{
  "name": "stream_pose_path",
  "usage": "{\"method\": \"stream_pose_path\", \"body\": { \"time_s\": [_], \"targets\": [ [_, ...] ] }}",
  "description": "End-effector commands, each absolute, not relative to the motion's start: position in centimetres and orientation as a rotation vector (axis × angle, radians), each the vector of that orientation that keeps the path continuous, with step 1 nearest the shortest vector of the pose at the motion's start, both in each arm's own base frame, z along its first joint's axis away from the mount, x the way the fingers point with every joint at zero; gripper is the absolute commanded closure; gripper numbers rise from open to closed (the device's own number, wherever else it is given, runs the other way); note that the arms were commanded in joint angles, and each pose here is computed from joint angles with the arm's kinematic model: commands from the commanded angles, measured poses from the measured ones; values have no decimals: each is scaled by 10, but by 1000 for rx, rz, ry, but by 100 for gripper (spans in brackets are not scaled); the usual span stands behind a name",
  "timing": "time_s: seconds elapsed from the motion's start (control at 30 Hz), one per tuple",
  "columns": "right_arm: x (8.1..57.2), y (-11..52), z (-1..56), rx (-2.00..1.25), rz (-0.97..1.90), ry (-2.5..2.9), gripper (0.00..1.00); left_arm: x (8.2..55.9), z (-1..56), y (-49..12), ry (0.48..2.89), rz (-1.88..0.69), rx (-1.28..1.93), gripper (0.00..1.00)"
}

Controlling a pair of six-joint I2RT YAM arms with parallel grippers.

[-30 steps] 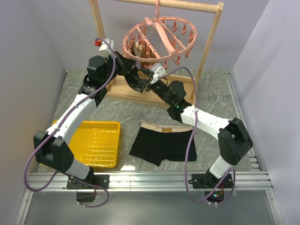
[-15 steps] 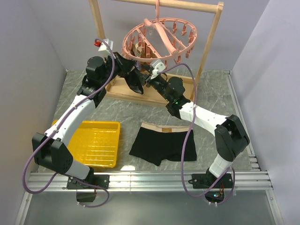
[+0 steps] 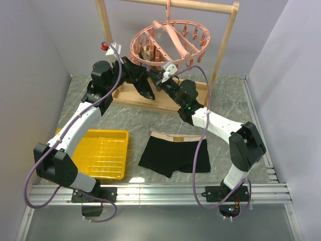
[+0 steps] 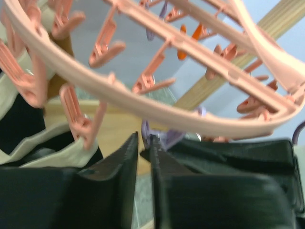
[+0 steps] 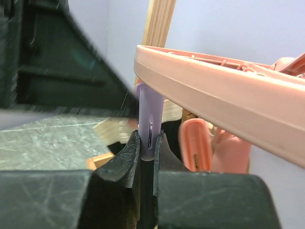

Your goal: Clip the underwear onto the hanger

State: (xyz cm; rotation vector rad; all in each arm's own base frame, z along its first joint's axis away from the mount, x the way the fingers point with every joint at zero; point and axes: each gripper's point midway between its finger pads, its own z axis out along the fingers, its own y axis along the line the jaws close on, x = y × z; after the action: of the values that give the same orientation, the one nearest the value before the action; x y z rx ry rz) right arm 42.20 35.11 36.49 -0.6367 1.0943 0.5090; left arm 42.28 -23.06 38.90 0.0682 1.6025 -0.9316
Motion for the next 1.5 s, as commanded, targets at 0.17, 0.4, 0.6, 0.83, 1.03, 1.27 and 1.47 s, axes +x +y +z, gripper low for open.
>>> {"method": "stream_pose_path", "body": {
  "time_s": [0.17, 0.4, 0.6, 0.83, 1.03, 1.27, 1.47],
  "targets": [
    [421, 352, 392, -610, 529, 1039, 100, 395, 402, -235, 1607, -1010, 144, 55],
    [414, 352, 395, -615, 554, 1034, 100, 397, 405, -232, 1594, -994, 121, 46],
    [409, 353, 395, -629, 574, 1029, 100, 399, 417, -241, 1530, -1032, 177, 48],
    [407, 356, 394, -635, 595, 1029, 100, 412, 429, -234, 1446, -1000, 121, 44],
    [406, 356, 395, -631, 603, 1027, 100, 418, 422, -237, 1448, -994, 110, 47],
    [404, 356, 396, -630, 614, 1024, 100, 419, 419, -240, 1451, -1011, 97, 47],
    [402, 356, 398, -627, 622, 1026, 100, 420, 420, -249, 1436, -1023, 108, 47]
  ]
}}
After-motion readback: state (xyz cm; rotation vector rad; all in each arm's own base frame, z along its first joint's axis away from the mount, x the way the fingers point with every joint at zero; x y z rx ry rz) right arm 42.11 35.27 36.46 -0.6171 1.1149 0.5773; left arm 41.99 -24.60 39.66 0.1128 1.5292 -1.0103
